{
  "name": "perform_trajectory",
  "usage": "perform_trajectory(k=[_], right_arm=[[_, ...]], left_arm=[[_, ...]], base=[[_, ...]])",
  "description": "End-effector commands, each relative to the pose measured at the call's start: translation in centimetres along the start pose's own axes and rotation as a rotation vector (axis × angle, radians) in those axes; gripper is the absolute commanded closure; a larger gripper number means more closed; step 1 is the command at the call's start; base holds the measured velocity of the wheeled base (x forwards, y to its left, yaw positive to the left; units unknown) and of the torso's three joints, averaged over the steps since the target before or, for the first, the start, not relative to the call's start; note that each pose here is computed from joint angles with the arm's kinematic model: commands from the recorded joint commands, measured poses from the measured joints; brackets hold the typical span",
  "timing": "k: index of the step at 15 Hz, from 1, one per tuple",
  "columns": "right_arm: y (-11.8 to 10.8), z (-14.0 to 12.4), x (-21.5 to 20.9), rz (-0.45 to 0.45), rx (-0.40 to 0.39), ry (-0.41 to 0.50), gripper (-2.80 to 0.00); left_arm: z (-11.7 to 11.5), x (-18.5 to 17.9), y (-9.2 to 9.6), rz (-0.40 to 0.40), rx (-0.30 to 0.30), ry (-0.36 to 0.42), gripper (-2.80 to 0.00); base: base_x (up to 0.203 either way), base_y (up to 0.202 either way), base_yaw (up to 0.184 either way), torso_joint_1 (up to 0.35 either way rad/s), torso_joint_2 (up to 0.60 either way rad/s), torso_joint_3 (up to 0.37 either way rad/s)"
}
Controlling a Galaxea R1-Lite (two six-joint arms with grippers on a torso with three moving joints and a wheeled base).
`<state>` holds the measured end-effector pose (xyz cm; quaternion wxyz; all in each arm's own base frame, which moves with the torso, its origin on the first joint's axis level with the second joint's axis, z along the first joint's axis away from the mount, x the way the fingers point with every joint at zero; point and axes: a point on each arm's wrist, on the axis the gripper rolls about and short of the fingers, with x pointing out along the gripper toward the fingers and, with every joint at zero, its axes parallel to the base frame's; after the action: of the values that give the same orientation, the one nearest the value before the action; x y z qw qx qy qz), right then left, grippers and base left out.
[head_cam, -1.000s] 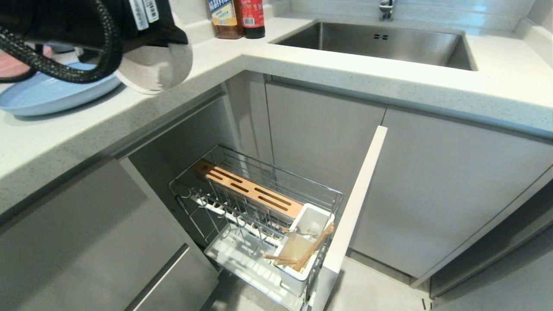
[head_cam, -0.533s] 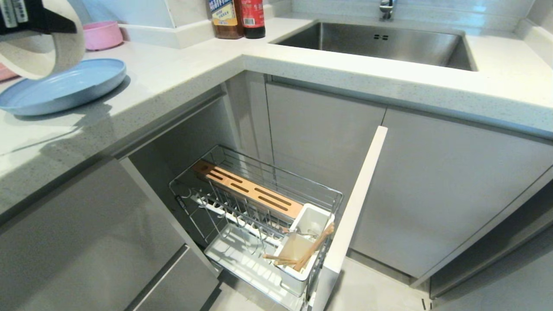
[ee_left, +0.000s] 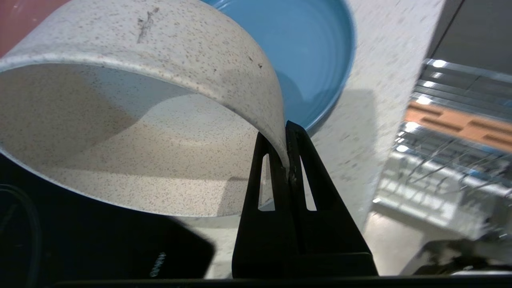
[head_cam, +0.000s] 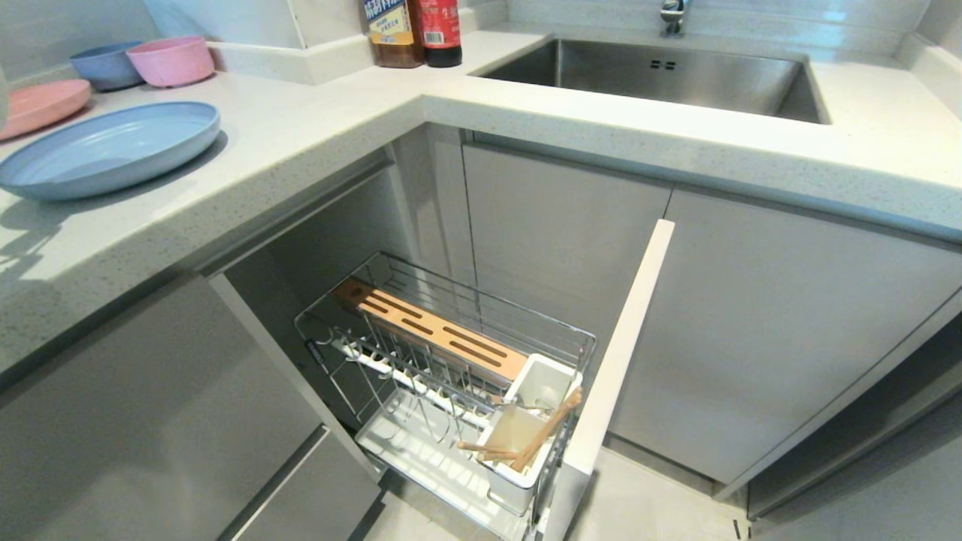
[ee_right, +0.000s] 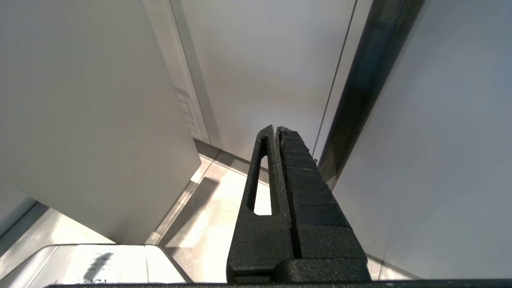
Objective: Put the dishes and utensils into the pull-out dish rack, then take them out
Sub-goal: Take the bowl out of the cupboard
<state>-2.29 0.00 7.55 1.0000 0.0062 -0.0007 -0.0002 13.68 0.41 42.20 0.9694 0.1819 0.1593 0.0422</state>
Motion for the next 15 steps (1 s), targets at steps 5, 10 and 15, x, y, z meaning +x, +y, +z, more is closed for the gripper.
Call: perform_trajectory(k=[5,10,15], right_arm=[[0.0,0.0,0.0,0.000,0.000,0.002,0.00],[0.0,0.0,0.0,0.000,0.000,0.001,0.00],[0.0,0.0,0.0,0.000,0.000,0.002,0.00]], left_arm=[[0.2,4.0,0.6,0.032,0.029,0.052,0.00],[0.1,6.9,0.4,0.021,0.027,0.086,0.00],[0.0,8.0,0.2,-0.007,0.016,0.100,0.00]], base=[[0.000,0.000,0.000,0.000,0.00,0.000],[0.000,0.000,0.000,0.000,0.00,0.000],[0.000,0.000,0.000,0.000,0.00,0.000]])
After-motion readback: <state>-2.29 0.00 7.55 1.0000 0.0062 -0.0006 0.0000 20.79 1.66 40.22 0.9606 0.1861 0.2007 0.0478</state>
